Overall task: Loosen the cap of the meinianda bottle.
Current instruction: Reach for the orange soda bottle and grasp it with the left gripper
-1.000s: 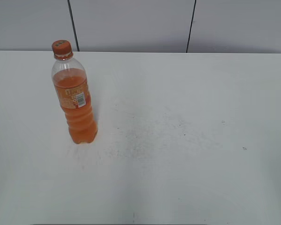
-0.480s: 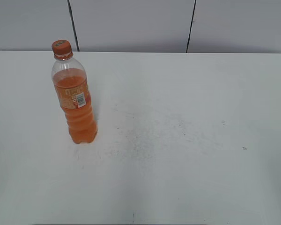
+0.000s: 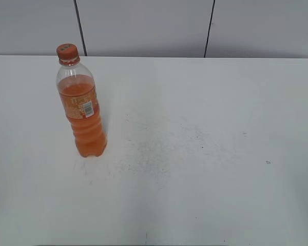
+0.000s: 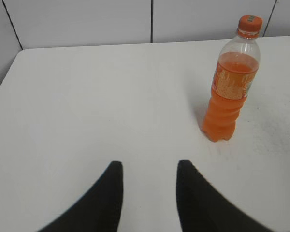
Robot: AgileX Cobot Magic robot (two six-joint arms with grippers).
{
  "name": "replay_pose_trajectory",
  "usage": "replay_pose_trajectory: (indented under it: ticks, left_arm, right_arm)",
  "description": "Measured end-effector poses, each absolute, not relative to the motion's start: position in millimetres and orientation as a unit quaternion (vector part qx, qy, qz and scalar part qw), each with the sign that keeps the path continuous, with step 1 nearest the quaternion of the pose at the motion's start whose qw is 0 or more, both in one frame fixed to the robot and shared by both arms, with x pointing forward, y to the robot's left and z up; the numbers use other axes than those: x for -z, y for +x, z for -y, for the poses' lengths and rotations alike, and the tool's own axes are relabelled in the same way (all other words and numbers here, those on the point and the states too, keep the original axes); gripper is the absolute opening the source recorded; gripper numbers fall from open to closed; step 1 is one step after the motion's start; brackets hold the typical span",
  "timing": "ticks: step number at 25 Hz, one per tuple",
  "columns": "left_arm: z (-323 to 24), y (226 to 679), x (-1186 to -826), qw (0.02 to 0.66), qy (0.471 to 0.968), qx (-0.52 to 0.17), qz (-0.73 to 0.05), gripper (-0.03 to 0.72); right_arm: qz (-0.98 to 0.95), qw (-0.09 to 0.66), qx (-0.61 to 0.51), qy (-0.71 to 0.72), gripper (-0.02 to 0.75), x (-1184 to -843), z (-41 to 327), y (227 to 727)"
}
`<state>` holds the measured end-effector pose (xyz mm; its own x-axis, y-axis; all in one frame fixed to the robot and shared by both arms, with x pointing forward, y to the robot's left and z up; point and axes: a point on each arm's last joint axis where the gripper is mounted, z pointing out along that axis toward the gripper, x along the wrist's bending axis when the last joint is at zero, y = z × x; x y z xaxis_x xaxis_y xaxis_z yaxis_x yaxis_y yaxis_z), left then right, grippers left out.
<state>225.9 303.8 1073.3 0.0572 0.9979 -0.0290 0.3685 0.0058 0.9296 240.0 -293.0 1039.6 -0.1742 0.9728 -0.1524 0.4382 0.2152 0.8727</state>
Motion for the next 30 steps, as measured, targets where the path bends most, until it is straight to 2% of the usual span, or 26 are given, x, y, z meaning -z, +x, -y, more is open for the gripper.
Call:
replay_pose_trajectory:
  ticks: [9,14,20,30]
  left_arm:
    - [-303.8,225.8,-1075.2,0.422,0.593,-0.381,-0.571,0.239]
    - [-306.2,234.1,-1098.2,0.446,0.565,-0.433,-0.543,0.239]
    - [-309.0,265.5,-1120.8,0.427,0.560,-0.486,-0.518,0.239]
    - [-299.7,334.7,-1127.6,0.428,0.579,-0.477,-0.505,0.241]
  right_arm:
    - [-0.681,0.380,-0.352,0.518,0.492,-1039.6,293.0,240.0]
    - [-0.681,0.380,-0.352,0.518,0.492,-1039.6,293.0,240.0]
    - [-0.681,0.380,-0.352,0.518,0.492,-1039.6,293.0,240.0]
    - [-0.681,0.380,-0.352,0.518,0.492,-1039.6,293.0,240.0]
